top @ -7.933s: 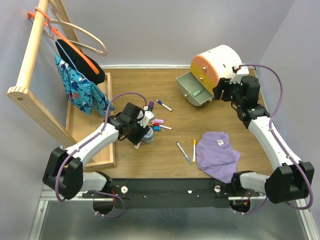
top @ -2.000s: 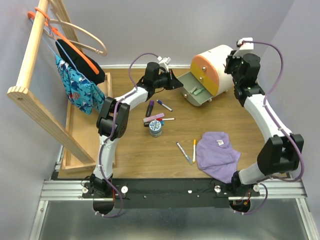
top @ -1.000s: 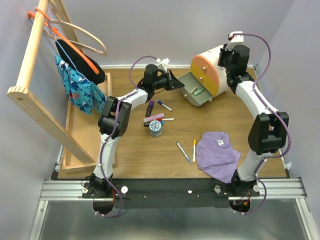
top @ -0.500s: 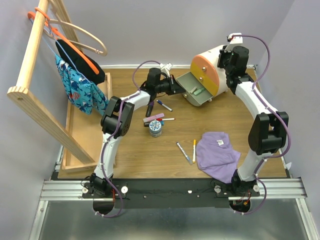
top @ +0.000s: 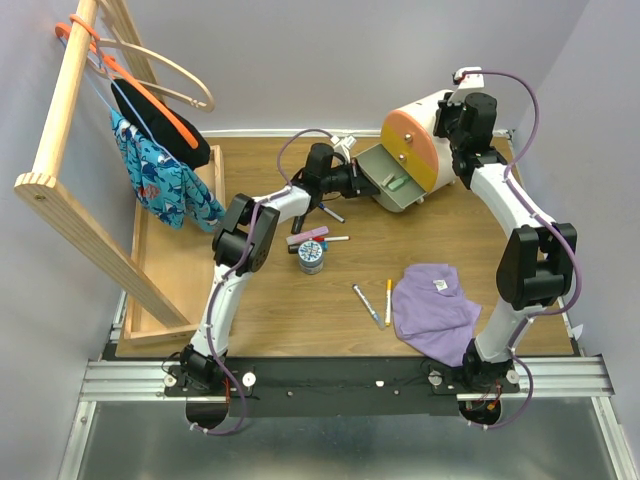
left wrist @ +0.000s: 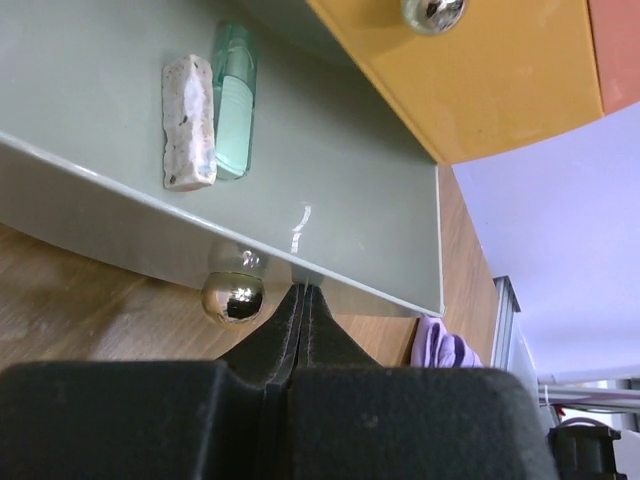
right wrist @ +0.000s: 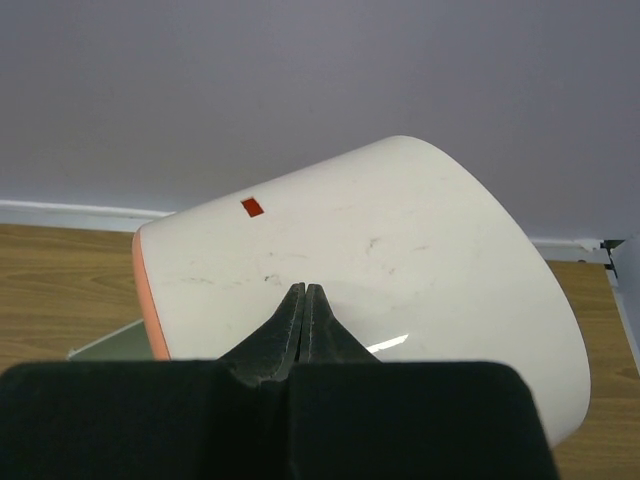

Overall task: Sort the stationery into containers
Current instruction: Close the drawer in the storage box.

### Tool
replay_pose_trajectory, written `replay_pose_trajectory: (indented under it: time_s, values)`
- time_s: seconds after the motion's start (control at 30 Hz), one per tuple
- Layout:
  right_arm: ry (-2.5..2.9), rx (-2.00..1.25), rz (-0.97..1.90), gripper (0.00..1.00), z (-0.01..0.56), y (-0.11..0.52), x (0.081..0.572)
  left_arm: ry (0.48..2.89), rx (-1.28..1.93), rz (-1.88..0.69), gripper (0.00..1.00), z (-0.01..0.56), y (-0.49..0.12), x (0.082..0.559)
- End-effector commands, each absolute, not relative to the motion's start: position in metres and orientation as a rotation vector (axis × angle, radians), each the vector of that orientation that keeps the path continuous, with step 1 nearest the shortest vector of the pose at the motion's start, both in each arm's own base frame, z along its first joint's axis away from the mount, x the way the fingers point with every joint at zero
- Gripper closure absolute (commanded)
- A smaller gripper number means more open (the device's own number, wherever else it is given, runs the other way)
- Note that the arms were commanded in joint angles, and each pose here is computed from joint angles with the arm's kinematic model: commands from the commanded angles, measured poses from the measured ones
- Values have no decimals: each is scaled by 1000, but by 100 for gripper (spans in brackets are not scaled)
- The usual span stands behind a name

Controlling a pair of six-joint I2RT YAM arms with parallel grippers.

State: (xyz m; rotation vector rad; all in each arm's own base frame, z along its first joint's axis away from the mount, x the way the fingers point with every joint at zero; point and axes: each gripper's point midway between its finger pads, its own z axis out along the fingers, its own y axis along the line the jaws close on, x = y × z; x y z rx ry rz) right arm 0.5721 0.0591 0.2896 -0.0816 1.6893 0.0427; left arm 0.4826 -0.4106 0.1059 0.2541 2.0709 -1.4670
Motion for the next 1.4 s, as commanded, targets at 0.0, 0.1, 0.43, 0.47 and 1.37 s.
replay_pose_trajectory:
  time_s: [0.0,0.1,0.43,0.47,1.37]
  values:
    - [1738,-84,59,99,268,59,574,2013,283,-1474,100,115,-428,490]
    - [1745,-63,81,99,266,61,573,1991,286,-1454,100,117,-434,497]
    - [1767,-62,98,99,254,64,576,1955,259,-1338,80,113,-455,517]
    - [1764,-62,100,99,256,64,576,1954,259,-1334,75,113,-457,517]
    - [1809,-73,120,99,236,68,579,1902,248,-1201,37,98,-477,540]
